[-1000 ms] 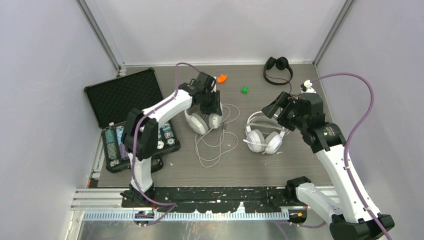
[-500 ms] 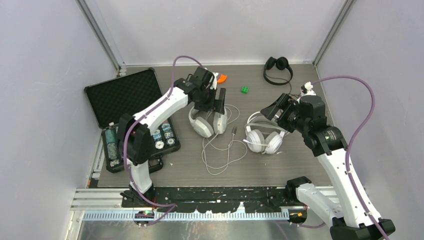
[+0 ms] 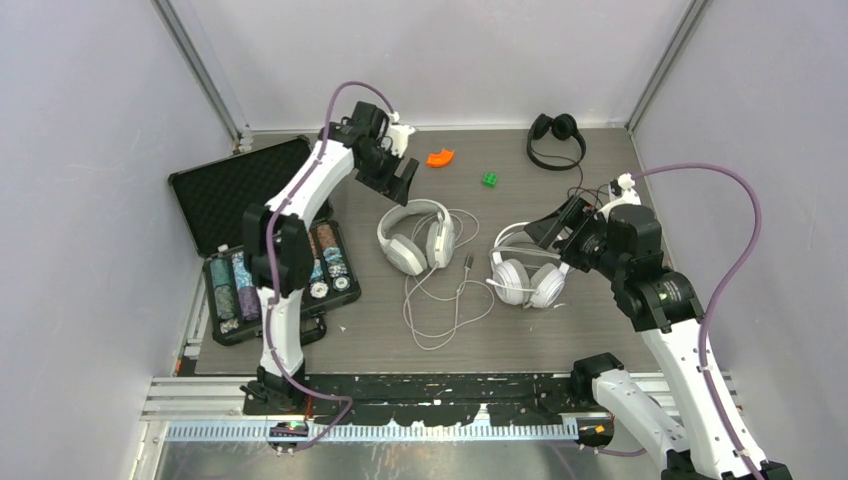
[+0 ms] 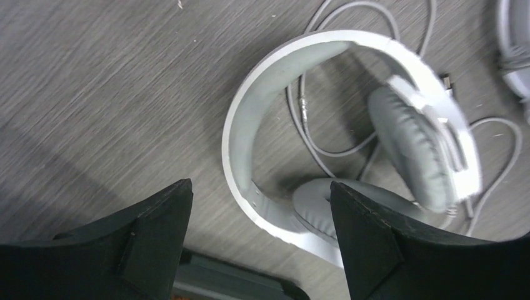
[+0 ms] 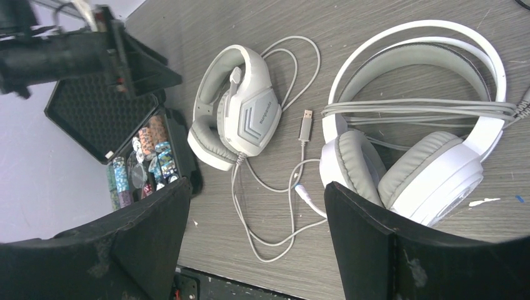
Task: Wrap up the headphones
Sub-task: Move the headphones to the center of the board, then pick up the headphones from the center of the board.
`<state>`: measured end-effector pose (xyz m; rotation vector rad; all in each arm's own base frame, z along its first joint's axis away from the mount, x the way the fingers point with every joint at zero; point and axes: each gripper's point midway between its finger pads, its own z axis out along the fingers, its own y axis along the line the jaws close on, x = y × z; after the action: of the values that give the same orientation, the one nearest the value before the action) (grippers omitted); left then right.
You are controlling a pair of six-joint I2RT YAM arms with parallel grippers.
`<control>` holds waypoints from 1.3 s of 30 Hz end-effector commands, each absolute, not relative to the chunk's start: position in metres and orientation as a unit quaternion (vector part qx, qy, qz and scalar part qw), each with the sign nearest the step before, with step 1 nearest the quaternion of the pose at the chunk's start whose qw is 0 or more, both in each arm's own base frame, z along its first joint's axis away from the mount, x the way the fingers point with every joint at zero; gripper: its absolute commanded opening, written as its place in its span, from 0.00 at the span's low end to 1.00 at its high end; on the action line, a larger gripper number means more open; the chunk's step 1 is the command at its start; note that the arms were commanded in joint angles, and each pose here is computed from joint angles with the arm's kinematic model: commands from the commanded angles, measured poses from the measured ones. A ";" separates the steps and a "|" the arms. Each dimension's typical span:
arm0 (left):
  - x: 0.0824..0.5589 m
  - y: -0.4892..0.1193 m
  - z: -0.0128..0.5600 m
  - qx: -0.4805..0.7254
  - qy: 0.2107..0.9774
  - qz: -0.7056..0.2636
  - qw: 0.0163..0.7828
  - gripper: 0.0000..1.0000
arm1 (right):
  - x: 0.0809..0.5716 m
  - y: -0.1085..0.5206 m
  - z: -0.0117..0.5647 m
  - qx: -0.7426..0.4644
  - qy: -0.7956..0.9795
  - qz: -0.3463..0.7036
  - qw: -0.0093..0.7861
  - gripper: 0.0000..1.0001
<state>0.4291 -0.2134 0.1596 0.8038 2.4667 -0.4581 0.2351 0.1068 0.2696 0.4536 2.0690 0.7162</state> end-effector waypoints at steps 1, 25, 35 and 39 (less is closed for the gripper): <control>0.435 -0.209 0.127 0.365 0.891 -0.168 0.212 0.83 | 0.233 0.110 0.289 0.165 0.815 0.305 0.463 0.83; 0.477 -0.238 0.043 0.352 0.889 -0.214 0.198 0.66 | 0.246 0.111 0.295 0.153 0.820 0.295 0.466 0.83; 0.476 -0.236 0.074 0.341 0.882 -0.209 0.249 0.22 | 0.249 0.114 0.288 0.161 0.825 0.297 0.453 0.83; 0.477 -0.231 0.115 0.337 0.879 -0.196 0.274 0.09 | 0.250 0.118 0.286 0.159 0.825 0.307 0.447 0.83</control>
<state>0.4621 -0.2284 0.0367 0.9535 2.5197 -0.5653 0.2437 0.1130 0.2725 0.4147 2.0984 0.7204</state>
